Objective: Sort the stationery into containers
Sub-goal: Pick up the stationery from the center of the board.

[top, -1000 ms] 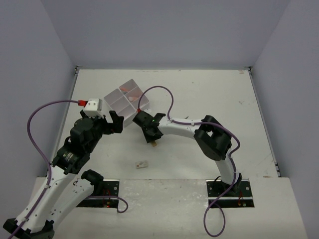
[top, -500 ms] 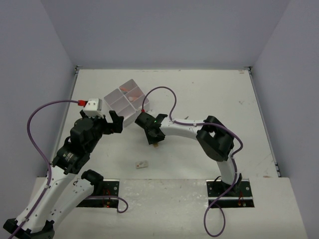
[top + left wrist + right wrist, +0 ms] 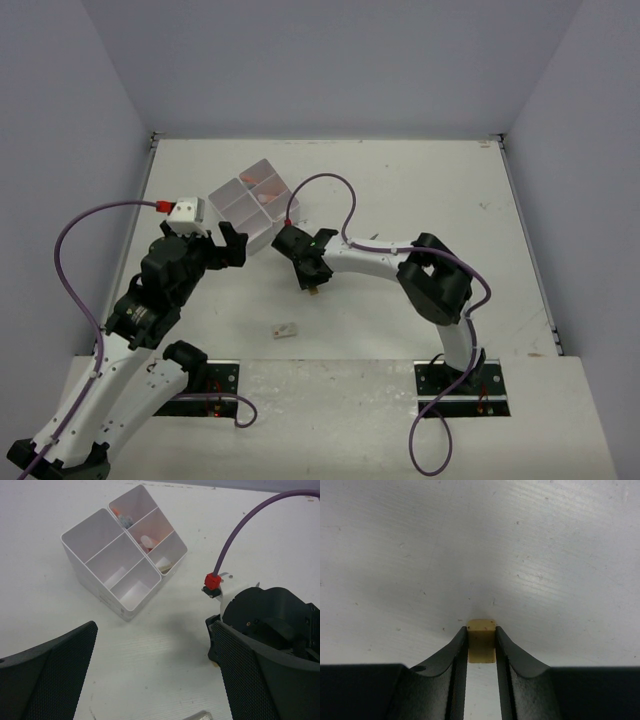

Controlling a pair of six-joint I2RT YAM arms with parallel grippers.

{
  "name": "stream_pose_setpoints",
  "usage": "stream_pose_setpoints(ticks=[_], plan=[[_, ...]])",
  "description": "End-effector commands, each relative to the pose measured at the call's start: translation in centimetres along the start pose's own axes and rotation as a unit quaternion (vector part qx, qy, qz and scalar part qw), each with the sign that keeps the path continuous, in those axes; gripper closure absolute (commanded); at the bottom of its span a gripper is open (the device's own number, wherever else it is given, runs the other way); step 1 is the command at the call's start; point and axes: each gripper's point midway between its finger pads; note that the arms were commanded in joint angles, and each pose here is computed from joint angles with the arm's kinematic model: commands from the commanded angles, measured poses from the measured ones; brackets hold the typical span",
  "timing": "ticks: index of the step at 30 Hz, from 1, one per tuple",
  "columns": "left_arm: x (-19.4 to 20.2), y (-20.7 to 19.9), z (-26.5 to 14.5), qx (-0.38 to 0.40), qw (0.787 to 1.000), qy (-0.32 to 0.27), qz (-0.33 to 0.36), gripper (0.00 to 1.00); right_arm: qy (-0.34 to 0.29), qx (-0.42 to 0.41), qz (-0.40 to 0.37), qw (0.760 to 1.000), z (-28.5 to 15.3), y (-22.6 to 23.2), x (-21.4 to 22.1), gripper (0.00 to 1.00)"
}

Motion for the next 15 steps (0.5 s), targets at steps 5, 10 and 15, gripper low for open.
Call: stream_pose_setpoints(ticks=[5, 10, 15], plan=[[-0.6, 0.1, 0.1, 0.000, 1.000, -0.015, 0.002, 0.00, -0.107, -0.072, 0.076, 0.989, -6.1, 1.8, -11.6, 0.79], [-0.5, 0.0, 0.2, 0.002, 1.000, -0.012, 0.003, 0.00, -0.173, -0.128, 0.085, 0.973, -8.7, 4.0, -18.1, 0.79], [-0.5, 0.0, 0.3, 0.003, 1.000, -0.011, 0.003, 0.00, -0.229, -0.149, 0.112, 0.955, -10.3, 5.8, -23.0, 0.80]])
Point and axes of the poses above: each gripper's point midway between its finger pads, its own z axis out along the fingers, its own y axis along the line the jaws close on, x = y × z, and after that the axes turned 15 degrees about z, right-handed
